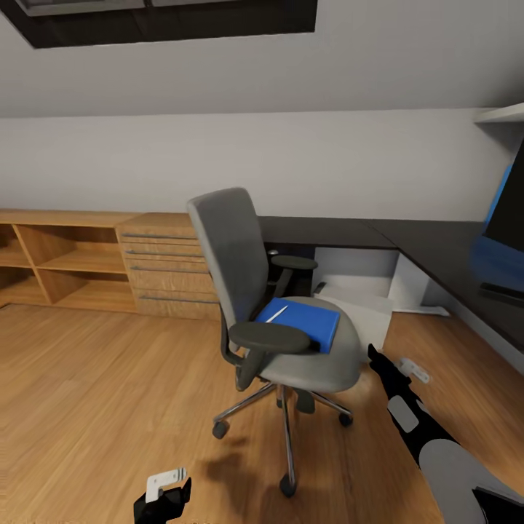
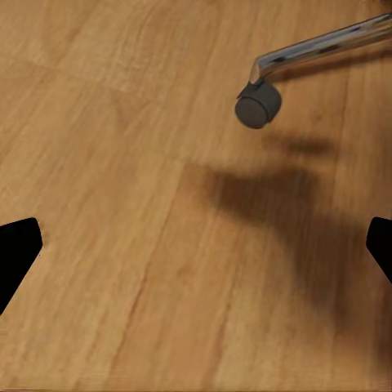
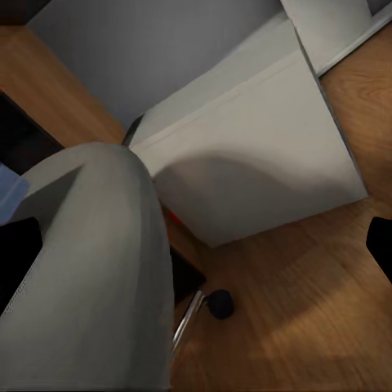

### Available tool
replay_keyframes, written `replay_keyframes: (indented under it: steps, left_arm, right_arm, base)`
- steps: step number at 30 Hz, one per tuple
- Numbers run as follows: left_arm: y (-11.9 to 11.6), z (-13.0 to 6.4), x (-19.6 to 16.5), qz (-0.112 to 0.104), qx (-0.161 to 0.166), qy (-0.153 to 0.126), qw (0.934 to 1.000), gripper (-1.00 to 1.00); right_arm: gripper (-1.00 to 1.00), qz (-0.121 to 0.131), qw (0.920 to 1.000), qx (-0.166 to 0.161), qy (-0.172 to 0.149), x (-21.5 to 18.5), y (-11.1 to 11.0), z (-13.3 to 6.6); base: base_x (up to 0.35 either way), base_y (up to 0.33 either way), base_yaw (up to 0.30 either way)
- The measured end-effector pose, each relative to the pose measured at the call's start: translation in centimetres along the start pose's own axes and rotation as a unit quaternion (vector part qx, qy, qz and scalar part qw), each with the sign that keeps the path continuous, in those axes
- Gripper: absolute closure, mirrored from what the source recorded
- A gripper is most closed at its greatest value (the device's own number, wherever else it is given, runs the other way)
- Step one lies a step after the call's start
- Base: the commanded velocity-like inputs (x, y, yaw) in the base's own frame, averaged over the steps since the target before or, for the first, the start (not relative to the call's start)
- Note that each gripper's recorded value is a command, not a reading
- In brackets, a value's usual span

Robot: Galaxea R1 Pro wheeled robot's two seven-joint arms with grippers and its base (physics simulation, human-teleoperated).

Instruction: In the bedroom, organize the workspace by keeping the computer under the desk, ensuring the monitor is on the desk, placing the keyboard on the desk next to the monitor, placing the mouse on the desk next to the keyboard, moving the folder from the swivel chair onto the desk next to the mouse, stacking the notebook on top of the folder with the pen on top of the notebook, and positioning the swivel chair next to the desk.

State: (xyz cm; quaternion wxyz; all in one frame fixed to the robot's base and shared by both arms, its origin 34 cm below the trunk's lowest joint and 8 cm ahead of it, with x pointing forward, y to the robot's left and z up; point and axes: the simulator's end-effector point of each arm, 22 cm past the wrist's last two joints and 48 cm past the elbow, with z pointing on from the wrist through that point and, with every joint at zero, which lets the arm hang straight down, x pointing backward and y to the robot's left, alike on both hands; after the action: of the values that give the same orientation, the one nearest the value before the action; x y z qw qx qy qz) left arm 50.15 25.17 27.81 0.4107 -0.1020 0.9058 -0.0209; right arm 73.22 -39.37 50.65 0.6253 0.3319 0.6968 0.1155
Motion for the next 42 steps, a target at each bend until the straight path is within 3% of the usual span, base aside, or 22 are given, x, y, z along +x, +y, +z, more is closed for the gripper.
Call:
replay_keyframes:
  steps: [14, 34, 39, 42]
  left_arm:
    - [0.1, 0.0, 0.1, 0.0, -0.001, 0.001, 1.0, -1.0]
    - [0.2, 0.0, 0.2, 0.0, -0.001, 0.002, 1.0, -1.0]
    - [-0.6, -0.1, -0.7, -0.009, 0.0, -0.017, 0.9998, -1.0]
    - [-0.9, -0.1, -0.4, -0.01, 0.002, -0.013, 0.9999, -1.0]
  right_arm:
    - [-1.0, 0.0, 1.0, 0.002, 0.003, 0.3, -0.2, 0.0]
    - [-1.0, 0.001, 0.9999, 0.008, 0.014, 1.3, -0.8, -0.2]
    - [-1.0, 0.003, 1.0, 0.001, 0.008, 1.4, -1.0, -0.7]
    - [-1.0, 0.001, 1.0, 0.003, 0.007, 1.5, -1.3, -1.0]
  base:
    - [0.0, 0.0, 0.184]
    - [0.0, 0.0, 0.013]
    - [0.0, 0.0, 0.0]
    - [0.0, 0.0, 0.0]
